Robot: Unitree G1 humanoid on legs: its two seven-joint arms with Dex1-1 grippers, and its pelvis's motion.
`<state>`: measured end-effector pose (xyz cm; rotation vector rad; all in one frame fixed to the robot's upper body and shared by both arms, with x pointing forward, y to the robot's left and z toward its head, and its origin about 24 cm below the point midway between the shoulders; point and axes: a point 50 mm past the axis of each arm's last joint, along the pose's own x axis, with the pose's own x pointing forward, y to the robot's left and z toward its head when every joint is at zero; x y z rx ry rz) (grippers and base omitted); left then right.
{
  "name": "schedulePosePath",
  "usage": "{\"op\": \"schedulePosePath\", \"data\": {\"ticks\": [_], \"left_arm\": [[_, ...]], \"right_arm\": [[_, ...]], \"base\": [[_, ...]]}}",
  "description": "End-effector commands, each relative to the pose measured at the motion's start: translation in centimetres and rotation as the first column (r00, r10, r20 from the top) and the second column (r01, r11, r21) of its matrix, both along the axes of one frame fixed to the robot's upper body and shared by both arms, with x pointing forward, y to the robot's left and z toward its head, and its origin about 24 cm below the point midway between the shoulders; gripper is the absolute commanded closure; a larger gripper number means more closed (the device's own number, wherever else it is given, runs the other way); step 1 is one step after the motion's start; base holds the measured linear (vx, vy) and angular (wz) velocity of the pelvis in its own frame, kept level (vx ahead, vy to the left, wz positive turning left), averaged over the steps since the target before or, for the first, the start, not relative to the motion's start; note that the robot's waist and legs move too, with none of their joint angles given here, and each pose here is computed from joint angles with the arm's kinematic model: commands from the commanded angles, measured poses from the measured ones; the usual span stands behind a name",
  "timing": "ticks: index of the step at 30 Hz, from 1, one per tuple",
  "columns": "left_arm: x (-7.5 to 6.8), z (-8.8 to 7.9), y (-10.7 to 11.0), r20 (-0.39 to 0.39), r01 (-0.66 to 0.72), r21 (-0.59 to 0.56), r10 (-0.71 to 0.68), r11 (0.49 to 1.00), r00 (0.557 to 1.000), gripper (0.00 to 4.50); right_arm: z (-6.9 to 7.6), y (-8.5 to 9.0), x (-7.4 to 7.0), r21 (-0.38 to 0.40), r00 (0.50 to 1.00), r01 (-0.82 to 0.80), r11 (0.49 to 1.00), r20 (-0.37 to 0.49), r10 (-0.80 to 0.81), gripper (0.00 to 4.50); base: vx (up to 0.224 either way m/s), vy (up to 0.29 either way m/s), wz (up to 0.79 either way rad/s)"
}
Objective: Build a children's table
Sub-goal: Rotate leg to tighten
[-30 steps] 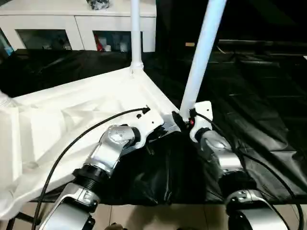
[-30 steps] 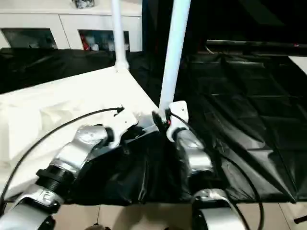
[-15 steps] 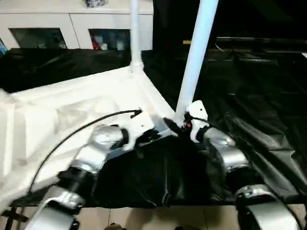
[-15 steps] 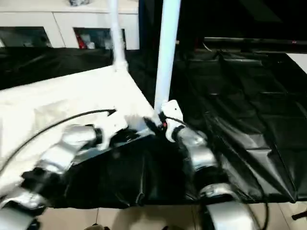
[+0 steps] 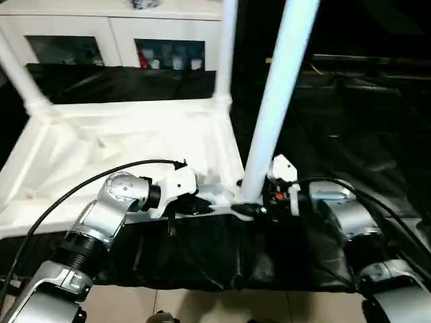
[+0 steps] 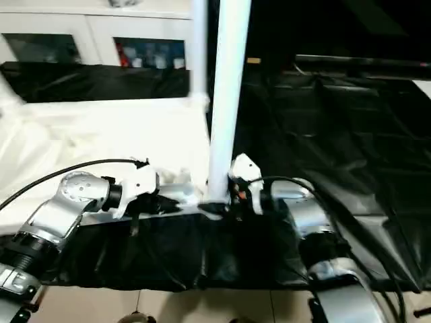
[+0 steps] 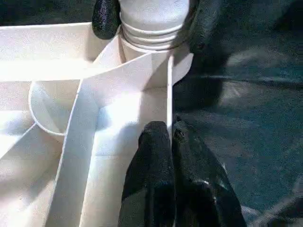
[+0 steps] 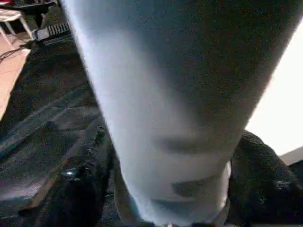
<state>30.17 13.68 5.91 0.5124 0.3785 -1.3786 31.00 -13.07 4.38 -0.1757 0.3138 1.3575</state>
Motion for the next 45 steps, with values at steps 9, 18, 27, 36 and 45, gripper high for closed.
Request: {"op": "schedulePosePath", "data": {"ticks": [9, 18, 27, 36, 45], "left_arm": [[0.1, -0.4, -1.0, 0.003, 0.031, 0.004, -0.031, 1.0, 1.0, 4.5], [2.0, -0.8, -3.6, 0.074, -0.204, -0.021, 0.205, 0.979, 0.976, 4.5], [2.4, -0.6, -8.5, 0.1, -0.294, -0.089, 0.302, 0.952, 0.948, 4.5], [2.0, -0.4, -8.9, 0.171, -0.239, -0.079, 0.249, 0.968, 0.953, 4.5], [0.9, -0.8, -4.9, 0.124, -0.111, -0.033, 0.114, 0.993, 0.986, 4.5]], "right_arm": [[-0.7, 2.7, -2.2, 0.028, 0.979, -0.191, 0.981, -0.059, 0.193, 1.77], [-1.6, 3.1, 1.2, 0.075, 0.921, 0.39, 0.918, -0.013, -0.39, 1.8], [-2.2, 5.2, 3.0, 0.024, 0.677, 0.735, 0.677, 0.019, -0.736, 1.81], [-1.4, 6.2, 3.5, 0.102, 0.618, 0.782, 0.615, 0.001, -0.786, 0.9], [-1.1, 4.5, 2.1, 0.085, 0.878, 0.471, 0.878, 0.059, -0.476, 0.9]], "base": [[0.0, 0.0, 0.0], [0.0, 0.0, 0.0], [0.0, 0.0, 0.0], [0.0, 0.0, 0.0], [0.0, 0.0, 0.0]]}}
